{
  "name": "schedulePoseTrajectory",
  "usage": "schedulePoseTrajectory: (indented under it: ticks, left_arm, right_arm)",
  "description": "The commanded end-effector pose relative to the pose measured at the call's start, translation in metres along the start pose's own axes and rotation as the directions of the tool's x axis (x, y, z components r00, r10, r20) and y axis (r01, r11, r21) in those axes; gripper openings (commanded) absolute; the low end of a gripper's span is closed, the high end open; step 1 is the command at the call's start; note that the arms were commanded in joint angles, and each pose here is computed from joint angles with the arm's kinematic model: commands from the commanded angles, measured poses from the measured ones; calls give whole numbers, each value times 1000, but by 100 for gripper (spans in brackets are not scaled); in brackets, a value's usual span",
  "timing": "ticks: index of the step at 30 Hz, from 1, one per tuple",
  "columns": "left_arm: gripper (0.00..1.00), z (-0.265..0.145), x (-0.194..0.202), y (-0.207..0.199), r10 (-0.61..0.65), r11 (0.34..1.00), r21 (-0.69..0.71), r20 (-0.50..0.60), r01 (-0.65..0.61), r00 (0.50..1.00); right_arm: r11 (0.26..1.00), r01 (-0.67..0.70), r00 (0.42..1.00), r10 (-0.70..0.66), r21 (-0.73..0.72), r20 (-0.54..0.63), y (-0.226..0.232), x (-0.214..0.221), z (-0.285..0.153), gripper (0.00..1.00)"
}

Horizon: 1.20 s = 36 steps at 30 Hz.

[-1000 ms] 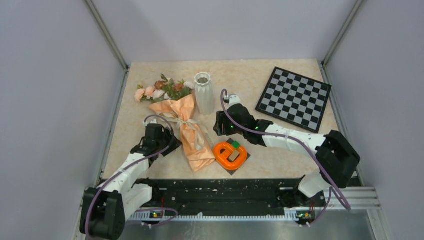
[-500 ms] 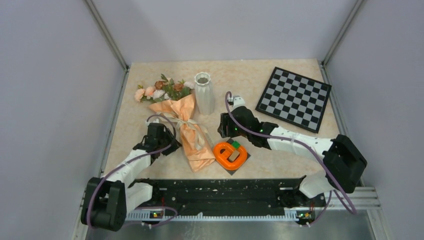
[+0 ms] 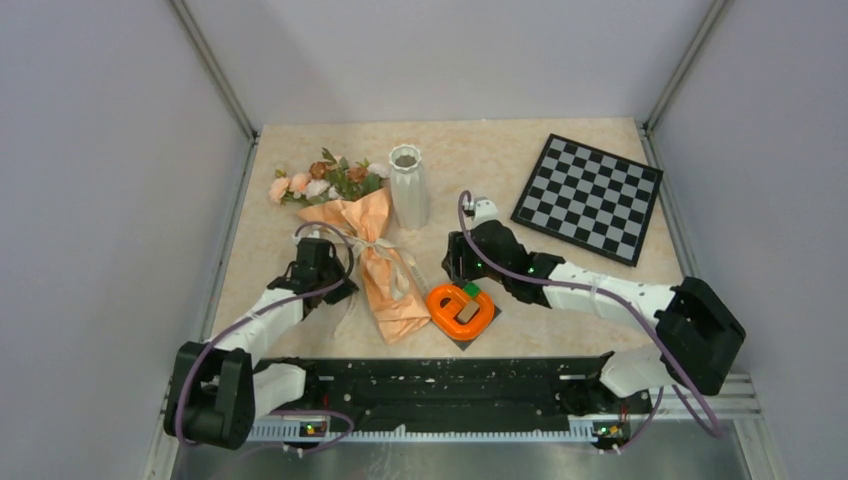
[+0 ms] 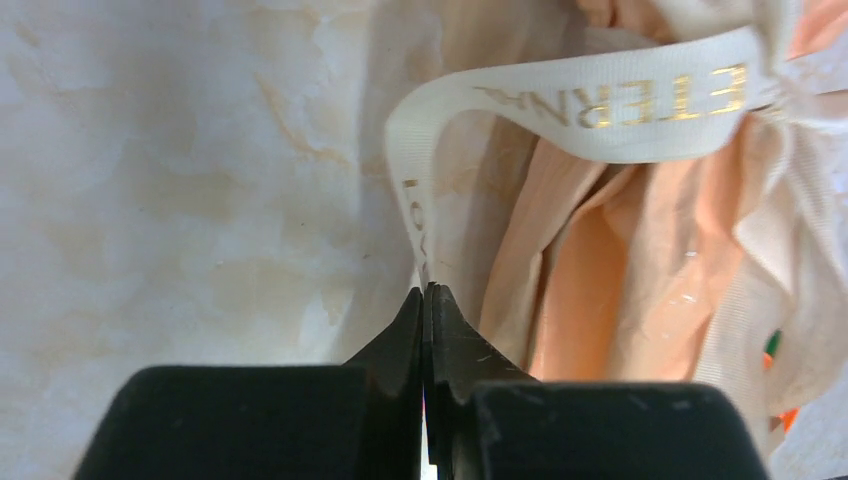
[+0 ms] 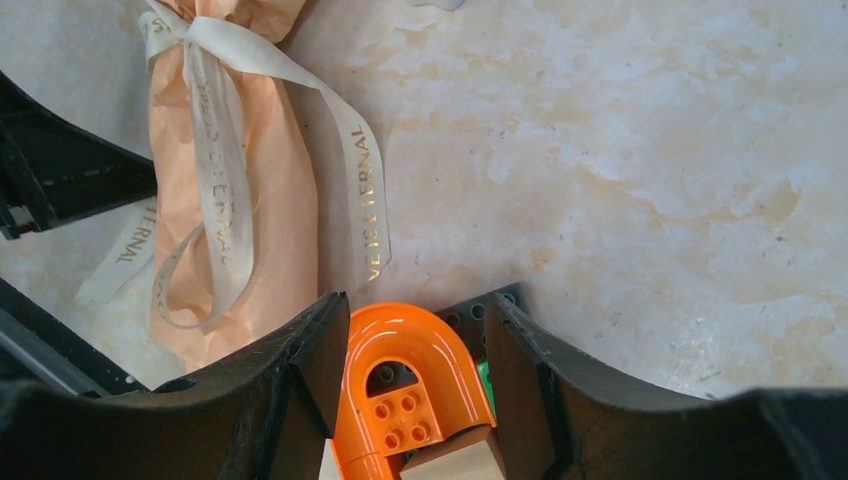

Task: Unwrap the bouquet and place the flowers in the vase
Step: Untie the ribbon from the wrapping paper.

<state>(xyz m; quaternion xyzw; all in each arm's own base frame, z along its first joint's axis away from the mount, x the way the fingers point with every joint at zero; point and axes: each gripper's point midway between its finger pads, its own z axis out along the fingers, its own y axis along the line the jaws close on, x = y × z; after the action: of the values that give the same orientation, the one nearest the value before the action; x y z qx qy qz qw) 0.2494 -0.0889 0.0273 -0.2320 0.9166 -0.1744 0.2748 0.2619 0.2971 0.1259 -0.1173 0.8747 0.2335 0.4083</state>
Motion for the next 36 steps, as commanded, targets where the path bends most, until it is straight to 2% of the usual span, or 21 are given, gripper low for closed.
schedulePoseTrajectory:
  ticks: [1,7,14,25,36]
  left_arm:
    - [0,-22,-31,-15,24,1000,-1,93,-24,995]
    - [0,-46,-42,-20,94,995,-28,87,-91,992]
    - [0,-62,-54,-11,188,974,-134,42,-181,981]
    - [0,-71,-59,-19,192,976,-111,46,-186,980]
    - [0,-77,-57,-14,204,973,-124,48,-197,978]
  right_arm:
    - [993,23,991,-8,-114,136,19,-26,2,54]
    - [971,117,957,-53,-210,285,33,-37,12,53]
    - [954,186,959,-123,-237,255,49,-32,56,51]
    - [944,219,965,-172,-245,199,52,-7,109,48]
    - [931,266,959,-227,-252,172,53,6,136,42]
